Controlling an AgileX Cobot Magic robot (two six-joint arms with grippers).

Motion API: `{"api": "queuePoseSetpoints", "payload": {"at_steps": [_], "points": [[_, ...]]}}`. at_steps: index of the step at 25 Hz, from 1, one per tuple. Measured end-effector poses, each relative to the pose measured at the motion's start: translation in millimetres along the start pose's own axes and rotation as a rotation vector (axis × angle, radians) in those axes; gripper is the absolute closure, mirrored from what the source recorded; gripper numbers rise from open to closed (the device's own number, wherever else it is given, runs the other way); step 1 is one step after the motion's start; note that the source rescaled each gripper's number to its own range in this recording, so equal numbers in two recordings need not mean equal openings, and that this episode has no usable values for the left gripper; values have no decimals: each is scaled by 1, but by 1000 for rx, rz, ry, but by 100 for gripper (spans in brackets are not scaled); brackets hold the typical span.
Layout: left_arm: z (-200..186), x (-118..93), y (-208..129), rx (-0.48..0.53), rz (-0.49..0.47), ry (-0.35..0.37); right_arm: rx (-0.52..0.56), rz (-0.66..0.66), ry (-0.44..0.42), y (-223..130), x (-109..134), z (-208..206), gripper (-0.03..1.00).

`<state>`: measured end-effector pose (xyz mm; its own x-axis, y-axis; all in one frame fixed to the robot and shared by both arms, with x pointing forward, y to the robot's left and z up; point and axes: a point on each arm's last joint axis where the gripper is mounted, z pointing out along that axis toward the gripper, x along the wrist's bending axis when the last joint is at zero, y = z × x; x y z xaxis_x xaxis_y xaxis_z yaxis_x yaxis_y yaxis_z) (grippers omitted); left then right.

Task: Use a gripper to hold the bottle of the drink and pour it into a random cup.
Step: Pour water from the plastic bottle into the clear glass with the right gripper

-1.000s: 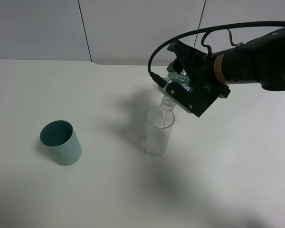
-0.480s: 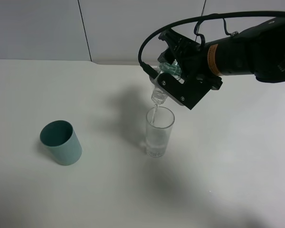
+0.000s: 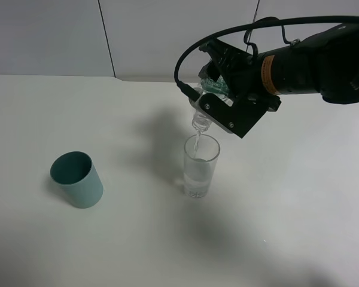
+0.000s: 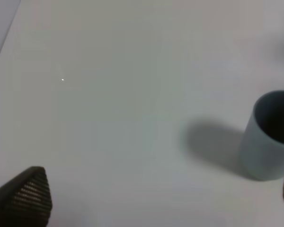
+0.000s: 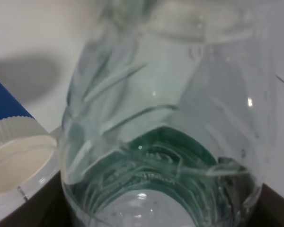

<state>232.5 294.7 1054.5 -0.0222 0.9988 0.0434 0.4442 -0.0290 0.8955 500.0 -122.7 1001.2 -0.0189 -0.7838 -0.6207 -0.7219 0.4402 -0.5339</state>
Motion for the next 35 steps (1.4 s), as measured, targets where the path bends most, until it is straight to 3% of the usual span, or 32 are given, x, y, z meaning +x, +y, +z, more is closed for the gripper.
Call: {"api": "queuePoseSetpoints", "payload": {"at_steps": [35], "points": [[0,0,0,0,0,0,0,-87,0,0,0,0,97]]}}
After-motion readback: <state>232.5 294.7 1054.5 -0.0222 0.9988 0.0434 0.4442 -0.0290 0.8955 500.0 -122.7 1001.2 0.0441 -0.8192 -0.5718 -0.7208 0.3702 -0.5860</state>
